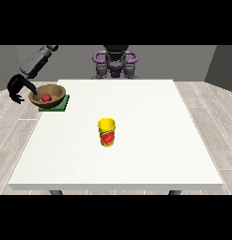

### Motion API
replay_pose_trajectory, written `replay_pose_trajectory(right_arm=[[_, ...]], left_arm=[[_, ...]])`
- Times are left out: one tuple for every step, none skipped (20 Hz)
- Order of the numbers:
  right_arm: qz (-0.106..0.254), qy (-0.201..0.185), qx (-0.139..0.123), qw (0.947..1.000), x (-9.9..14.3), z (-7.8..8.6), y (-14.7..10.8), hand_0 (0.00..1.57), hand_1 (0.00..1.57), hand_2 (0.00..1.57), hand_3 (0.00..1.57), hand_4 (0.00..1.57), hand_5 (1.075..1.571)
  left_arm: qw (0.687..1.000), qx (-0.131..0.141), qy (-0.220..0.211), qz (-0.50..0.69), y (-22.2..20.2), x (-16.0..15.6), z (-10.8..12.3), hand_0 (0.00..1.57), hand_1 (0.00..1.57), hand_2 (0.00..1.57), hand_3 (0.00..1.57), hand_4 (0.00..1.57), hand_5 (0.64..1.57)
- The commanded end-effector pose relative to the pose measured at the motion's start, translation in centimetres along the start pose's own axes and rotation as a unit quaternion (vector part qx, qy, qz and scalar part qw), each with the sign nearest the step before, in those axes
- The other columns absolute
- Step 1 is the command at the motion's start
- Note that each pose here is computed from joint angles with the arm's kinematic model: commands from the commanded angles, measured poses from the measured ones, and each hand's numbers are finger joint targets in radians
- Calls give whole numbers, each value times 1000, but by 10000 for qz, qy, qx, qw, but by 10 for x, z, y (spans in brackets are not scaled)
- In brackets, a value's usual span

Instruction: Pick the cup and pour the ball into the bowl, then pick the bowl and place it on the pad

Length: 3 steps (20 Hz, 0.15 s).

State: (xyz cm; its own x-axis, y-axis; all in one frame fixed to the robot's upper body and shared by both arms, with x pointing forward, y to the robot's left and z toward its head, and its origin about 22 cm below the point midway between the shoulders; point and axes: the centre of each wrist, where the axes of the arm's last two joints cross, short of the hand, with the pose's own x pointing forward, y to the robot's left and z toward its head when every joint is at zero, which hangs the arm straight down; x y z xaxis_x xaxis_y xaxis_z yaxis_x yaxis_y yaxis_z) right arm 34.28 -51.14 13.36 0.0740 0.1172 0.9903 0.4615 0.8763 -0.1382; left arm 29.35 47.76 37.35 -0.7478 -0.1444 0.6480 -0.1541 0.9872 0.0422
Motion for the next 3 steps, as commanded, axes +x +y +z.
replay_pose_trajectory(right_arm=[[-125, -10, 64, 9999, 27, -6, 0, 271, 271, 373, 470, 0, 1482], [-10, 86, 155, 9998, 31, -3, -16, 200, 200, 300, 446, 0, 1476], [-202, -41, 211, 9996, 51, -11, 7, 134, 134, 280, 375, 0, 1467]], left_arm=[[9998, -33, 172, -65, 0, -19, 8, 0, 0, 0, 0, 0, 1515], [9994, -5, 333, -77, 1, -25, 13, 0, 0, 0, 0, 0, 1515], [9989, 87, 457, -20, -7, -29, 6, 0, 0, 0, 0, 0, 1515]])
